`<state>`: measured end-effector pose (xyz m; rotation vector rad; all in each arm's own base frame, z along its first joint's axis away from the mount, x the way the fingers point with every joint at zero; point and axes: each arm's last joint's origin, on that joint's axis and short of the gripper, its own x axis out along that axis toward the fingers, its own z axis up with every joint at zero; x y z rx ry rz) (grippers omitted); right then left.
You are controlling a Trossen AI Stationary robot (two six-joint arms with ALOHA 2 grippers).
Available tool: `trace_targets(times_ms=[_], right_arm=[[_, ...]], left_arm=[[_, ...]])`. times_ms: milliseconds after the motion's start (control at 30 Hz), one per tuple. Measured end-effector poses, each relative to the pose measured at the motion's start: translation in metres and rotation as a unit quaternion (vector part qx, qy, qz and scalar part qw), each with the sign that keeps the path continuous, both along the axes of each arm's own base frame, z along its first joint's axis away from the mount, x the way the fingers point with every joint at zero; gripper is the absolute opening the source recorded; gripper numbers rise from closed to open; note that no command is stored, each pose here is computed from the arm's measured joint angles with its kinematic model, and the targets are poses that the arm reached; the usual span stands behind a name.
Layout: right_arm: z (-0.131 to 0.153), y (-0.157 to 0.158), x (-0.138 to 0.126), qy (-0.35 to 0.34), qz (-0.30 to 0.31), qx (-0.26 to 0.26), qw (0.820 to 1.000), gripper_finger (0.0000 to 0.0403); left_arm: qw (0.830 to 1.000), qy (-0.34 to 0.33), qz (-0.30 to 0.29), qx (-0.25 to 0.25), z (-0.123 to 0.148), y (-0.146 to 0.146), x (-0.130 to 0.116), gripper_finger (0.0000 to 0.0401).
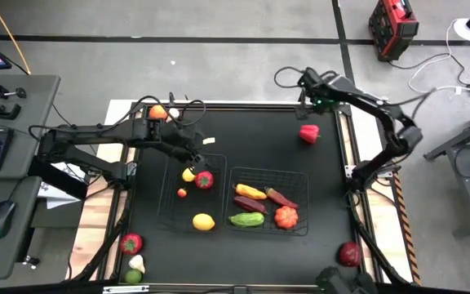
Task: Sort produce into baskets
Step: Put the red bell pepper into the right wire basket
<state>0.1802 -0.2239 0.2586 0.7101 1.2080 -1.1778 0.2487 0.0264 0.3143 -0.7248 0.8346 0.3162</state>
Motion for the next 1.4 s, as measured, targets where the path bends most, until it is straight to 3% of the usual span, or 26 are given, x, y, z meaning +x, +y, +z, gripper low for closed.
trace_targets(times_ms=[67, 133, 467, 767, 1233, 1400], right_arm=[[0.005, 0.002, -0.006, -0.020, 0.086, 0.040, 0.995, 0.0399], [0.004, 0.003, -0.011, -0.022, 0.130, 0.073, 0.989, 0.0399], [-0.040, -0.011, 0.002, 0.036, 0.249, 0.164, 0.954, 0.0399], [-0.063, -0.017, 0.007, 0.051, 0.296, 0.210, 0.930, 0.0399], [-0.079, -0.017, 0.011, 0.033, 0.284, 0.259, 0.923, 0.0399], [-0.079, -0.019, 0.012, 0.046, 0.287, 0.245, 0.925, 0.0399]], left_arm=[[1.000, -0.001, 0.000, 0.000, 0.000, 0.000, 0.000, 0.0395], [1.000, -0.003, 0.000, 0.001, 0.000, 0.000, 0.000, 0.0395], [1.000, -0.005, 0.012, -0.009, 0.001, 0.000, 0.001, 0.0395], [0.999, -0.007, 0.033, -0.018, 0.001, 0.001, 0.001, 0.0395], [0.998, -0.019, 0.054, -0.017, 0.003, 0.007, 0.002, 0.0395], [0.998, -0.019, 0.056, -0.016, 0.003, 0.008, 0.002, 0.0395]])
